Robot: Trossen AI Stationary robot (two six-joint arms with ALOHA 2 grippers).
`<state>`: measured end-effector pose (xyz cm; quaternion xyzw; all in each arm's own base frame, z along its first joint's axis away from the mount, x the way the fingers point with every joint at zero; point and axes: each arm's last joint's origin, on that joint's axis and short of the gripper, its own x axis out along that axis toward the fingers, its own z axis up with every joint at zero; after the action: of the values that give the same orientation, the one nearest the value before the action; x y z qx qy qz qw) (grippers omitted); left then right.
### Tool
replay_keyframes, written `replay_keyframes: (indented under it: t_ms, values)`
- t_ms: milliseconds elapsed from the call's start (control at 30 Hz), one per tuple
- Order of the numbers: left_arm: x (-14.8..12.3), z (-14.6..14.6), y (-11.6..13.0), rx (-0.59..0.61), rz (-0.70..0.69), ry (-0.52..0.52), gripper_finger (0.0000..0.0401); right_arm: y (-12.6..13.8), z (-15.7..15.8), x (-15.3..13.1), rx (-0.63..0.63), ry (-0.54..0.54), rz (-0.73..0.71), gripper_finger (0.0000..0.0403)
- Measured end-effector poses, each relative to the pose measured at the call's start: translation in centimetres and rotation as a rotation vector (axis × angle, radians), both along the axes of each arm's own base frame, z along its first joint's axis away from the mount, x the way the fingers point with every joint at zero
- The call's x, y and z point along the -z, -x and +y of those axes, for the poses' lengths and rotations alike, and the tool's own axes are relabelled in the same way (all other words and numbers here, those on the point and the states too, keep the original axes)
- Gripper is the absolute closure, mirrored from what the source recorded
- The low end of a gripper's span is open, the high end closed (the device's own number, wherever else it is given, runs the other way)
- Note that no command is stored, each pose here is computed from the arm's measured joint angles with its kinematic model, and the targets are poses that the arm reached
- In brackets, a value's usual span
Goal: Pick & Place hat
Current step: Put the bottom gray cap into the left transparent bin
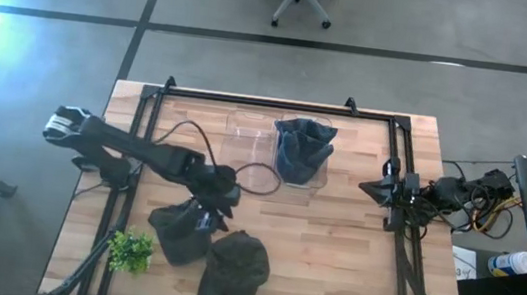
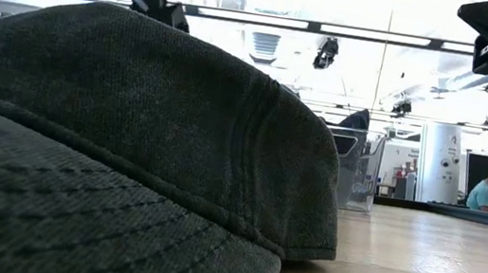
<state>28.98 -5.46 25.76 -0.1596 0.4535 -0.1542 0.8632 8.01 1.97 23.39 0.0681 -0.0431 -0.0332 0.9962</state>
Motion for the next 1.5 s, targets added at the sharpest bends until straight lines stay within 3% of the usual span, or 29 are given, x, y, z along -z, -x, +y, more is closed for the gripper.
replay_keyframes:
  t_ms: [167, 333, 667, 867, 1033, 1167, 1300, 1500]
  values:
    - [2.6, -1.1, -1.2, 0.035, 0.079, -0.024, 0.0200, 0.0, 0.0, 0.0, 0.000, -0.004, -0.001, 0.0394]
    - [4.7, -2.1, -3.0, 0.045, 0.062, -0.025, 0.0200, 0.0, 0.0, 0.0, 0.000, -0.001, 0.000, 0.0394]
    - [6.3, -3.2, -6.3, 0.059, 0.082, -0.134, 0.0200, 0.0, 0.0, 0.0, 0.000, -0.001, 0.000, 0.0394]
    - [7.9, -3.5, -6.8, 0.117, 0.186, -0.120, 0.0200, 0.0, 0.0, 0.0, 0.000, -0.003, -0.001, 0.0394]
    - [8.0, -3.8, -6.8, 0.139, 0.184, -0.109, 0.0200, 0.0, 0.0, 0.0, 0.000, -0.004, -0.001, 0.0394]
    - [7.8, -3.7, -7.0, 0.122, 0.146, -0.163, 0.0202, 0.0, 0.0, 0.0, 0.000, 0.001, 0.000, 0.0394]
    - [8.2, -3.6, -7.0, 0.126, 0.151, -0.178, 0.0244, 0.0, 0.0, 0.0, 0.000, -0.004, -0.001, 0.0394]
    - [9.4, -3.6, -7.1, 0.128, 0.182, -0.176, 0.0385, 0.0, 0.0, 0.0, 0.000, -0.004, -0.001, 0.0394]
